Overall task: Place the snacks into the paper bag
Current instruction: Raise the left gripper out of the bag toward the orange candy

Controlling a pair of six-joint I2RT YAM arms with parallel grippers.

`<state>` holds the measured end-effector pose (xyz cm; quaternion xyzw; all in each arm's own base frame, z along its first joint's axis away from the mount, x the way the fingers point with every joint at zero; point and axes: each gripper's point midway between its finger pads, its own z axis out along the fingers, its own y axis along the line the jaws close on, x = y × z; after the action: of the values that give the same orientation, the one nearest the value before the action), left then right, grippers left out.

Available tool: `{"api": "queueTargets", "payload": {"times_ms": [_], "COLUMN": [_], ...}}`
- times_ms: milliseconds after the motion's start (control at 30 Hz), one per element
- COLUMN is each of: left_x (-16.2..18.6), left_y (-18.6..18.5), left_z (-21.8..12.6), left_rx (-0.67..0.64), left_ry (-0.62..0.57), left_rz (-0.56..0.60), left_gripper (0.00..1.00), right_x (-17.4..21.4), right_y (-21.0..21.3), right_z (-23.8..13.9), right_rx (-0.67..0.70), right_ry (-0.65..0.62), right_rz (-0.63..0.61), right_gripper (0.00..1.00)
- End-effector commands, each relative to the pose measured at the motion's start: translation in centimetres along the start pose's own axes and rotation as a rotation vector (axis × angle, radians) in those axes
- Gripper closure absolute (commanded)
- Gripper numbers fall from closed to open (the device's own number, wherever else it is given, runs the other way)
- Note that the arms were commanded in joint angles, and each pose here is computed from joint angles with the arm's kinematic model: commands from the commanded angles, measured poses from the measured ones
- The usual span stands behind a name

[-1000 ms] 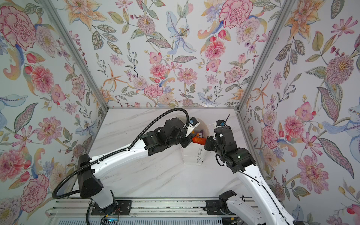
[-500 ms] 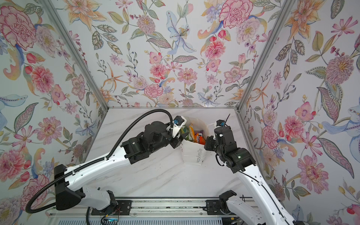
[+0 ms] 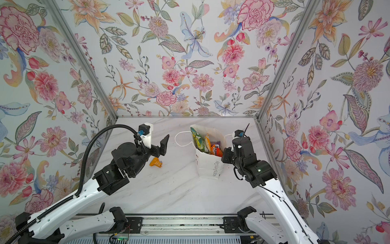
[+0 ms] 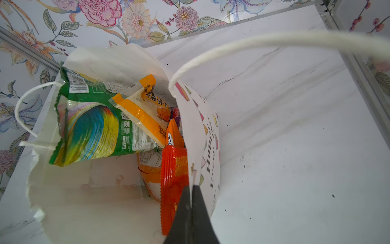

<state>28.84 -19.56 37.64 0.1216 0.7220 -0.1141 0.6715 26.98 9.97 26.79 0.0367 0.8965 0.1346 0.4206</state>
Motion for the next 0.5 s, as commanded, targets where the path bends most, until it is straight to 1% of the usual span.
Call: {"api": "queueTargets", "payload": {"times_ms": [0, 67, 200, 400, 467], "left_x": [2.8, 4.9, 9.7, 16.2, 18.3], "left_y": [4.1, 6.4, 9.0, 11.2, 11.3], "left_z": [-0.3, -0.3, 0.1, 0.0, 0.1], "left_rx": [-0.163, -0.259, -0.340, -0.446, -0.455], "left_ry": [0.076, 0.142, 0.278, 0.374, 0.403], "left_rz": [-0.092, -0.132, -0.226, -0.387, -0.434], "left_gripper": [0.06, 0.06, 0.04, 0.01, 0.01], "right_x": [-1.3, -1.4, -1.3, -1.1, -1.1], "right_y": [0.3, 0.5, 0.4, 0.4, 0.4], "right_z": [-0.4, -0.5, -0.5, -0.6, -0.8], "right_rx": [-0.013, -0.018, -0.015, -0.022, -0.022], "right_ry": [-0.040, -0.041, -0.044, -0.042, -0.046], "right_rz": [-0.003, -0.001, 0.000, 0.002, 0.002], "right_gripper": [1.00, 1.00, 1.00, 1.00, 1.00]}}
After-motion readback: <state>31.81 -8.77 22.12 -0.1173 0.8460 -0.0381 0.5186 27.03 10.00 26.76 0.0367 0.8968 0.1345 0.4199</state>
